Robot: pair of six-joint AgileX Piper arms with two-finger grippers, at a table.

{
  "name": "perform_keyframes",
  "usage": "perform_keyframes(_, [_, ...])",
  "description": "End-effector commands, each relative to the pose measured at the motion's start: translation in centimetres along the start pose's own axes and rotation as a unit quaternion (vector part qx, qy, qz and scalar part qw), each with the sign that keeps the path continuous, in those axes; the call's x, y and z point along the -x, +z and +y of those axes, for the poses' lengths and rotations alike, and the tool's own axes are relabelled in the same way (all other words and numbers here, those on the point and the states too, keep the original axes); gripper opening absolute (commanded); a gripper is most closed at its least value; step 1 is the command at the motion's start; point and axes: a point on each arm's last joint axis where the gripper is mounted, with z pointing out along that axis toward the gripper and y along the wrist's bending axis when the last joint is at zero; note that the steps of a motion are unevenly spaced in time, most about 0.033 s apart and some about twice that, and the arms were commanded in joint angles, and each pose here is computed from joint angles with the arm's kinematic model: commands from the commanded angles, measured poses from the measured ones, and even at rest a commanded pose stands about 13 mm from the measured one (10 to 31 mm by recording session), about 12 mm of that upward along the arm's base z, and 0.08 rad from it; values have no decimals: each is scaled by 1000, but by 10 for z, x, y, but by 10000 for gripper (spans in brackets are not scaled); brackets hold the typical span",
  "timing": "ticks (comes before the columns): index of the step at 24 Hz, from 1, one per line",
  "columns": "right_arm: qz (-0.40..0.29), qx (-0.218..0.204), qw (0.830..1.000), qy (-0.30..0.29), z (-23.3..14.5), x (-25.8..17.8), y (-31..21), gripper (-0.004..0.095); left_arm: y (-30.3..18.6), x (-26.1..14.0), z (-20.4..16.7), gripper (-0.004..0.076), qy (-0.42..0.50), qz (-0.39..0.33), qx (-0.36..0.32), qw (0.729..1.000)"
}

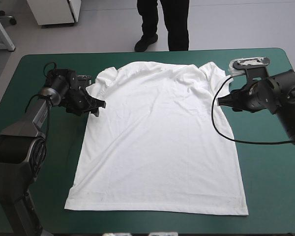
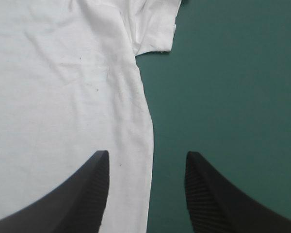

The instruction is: Fold the cloth

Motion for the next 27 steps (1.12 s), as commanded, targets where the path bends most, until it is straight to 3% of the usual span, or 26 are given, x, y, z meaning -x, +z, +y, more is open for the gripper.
perform_keyframes(1, [-54, -1, 999, -2, -4, 8, -20, 445, -16, 9, -3, 487, -1, -38, -9, 999])
perform_keyframes(4, [-54, -1, 999, -2, -4, 8, -20, 445, -2, 10, -6, 429, 4, -20, -29, 999])
perform_keyframes(7, [-53, -1, 999, -2, -4, 8, -19, 445, 5, 10, -13, 249, 13, -11, -44, 999])
perform_keyframes(10, [-52, 3, 999, 2, -3, 8, -19, 445, 8, 9, -20, 11, 26, -6, -43, 999])
perform_keyframes(14, [-34, 12, 999, 15, -2, 8, -13, 445, 9, 8, -22, -9, 31, 1, -43, 999])
perform_keyframes(17, [12, 41, 998, 53, -14, 21, 17, 447, 9, 6, -21, -9, 34, 11, -38, 999])
perform_keyframes(22, [81, 43, 996, 21, -12, 47, 69, 447, 9, 5, -21, -9, 35, 14, -37, 999])
perform_keyframes(27, [92, 37, 995, 19, -12, 60, 108, 446, 9, 5, -21, -9, 35, 15, -37, 999])
